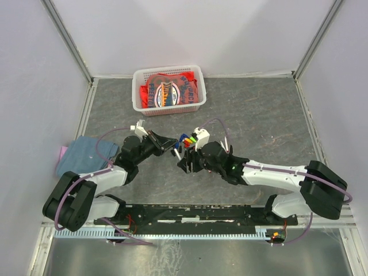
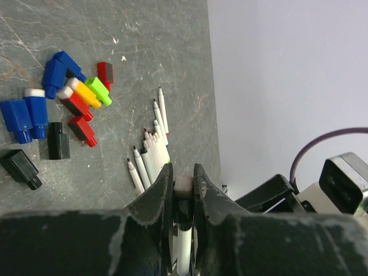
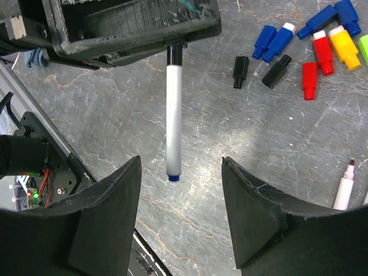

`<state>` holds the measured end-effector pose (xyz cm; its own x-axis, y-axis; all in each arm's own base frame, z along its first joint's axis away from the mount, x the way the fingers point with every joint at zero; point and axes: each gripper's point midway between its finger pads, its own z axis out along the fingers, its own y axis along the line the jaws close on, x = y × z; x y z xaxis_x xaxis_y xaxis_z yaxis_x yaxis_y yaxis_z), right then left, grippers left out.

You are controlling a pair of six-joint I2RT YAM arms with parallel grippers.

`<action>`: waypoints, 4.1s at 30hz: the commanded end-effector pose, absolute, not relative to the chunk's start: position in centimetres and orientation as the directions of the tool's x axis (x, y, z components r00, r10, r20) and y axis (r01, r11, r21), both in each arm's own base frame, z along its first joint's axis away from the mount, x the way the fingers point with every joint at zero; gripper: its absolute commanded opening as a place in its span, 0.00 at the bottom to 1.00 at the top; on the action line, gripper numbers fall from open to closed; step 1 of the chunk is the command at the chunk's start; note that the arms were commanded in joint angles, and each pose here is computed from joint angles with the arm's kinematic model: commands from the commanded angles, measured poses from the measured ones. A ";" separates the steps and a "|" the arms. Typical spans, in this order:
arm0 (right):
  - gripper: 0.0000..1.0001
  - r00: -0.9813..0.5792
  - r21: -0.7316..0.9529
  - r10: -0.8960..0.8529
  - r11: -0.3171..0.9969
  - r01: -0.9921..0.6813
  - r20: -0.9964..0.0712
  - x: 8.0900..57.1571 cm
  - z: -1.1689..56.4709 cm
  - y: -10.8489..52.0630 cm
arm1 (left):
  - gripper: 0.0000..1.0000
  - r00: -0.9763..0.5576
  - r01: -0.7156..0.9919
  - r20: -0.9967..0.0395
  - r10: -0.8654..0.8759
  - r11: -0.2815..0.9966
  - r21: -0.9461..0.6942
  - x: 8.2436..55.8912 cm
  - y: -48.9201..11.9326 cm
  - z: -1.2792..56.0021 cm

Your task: Open the pen caps

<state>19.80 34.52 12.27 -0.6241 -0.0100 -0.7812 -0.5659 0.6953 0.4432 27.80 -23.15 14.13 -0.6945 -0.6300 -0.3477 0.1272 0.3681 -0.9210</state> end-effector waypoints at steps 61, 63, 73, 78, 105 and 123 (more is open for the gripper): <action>0.01 -0.617 0.201 -0.182 0.843 -0.499 -0.766 22.3 7.0 32.3 | 0.03 -0.603 -0.030 -0.489 -0.631 0.631 -0.776 31.7 -21.6 10.9; 0.01 -0.621 0.172 -0.189 0.864 -0.474 -0.761 22.6 6.3 31.5 | 0.03 -0.629 -0.050 -0.509 -0.588 0.684 -0.728 31.4 -21.2 9.3; 0.10 -0.632 0.042 -0.238 0.917 -0.396 -0.737 23.5 4.1 29.1 | 0.03 -0.660 -0.150 -0.548 -0.514 0.804 -0.575 30.5 -18.7 4.4; 0.18 -0.642 0.005 -0.259 0.925 -0.380 -0.722 23.7 3.2 28.7 | 0.07 -0.676 -0.160 -0.550 -0.490 0.826 -0.540 30.3 -18.3 3.3; 0.47 -0.570 -0.013 -0.252 0.921 -0.389 -0.782 22.4 9.6 28.0 | 0.49 -0.554 -0.142 -0.653 -0.516 0.832 -0.537 28.5 -15.9 9.8; 0.80 -0.307 -0.211 -0.163 0.969 0.131 -0.938 29.4 22.5 11.0 | 1.00 -0.138 -0.362 -0.988 -0.074 0.932 -0.019 31.3 -3.8 20.6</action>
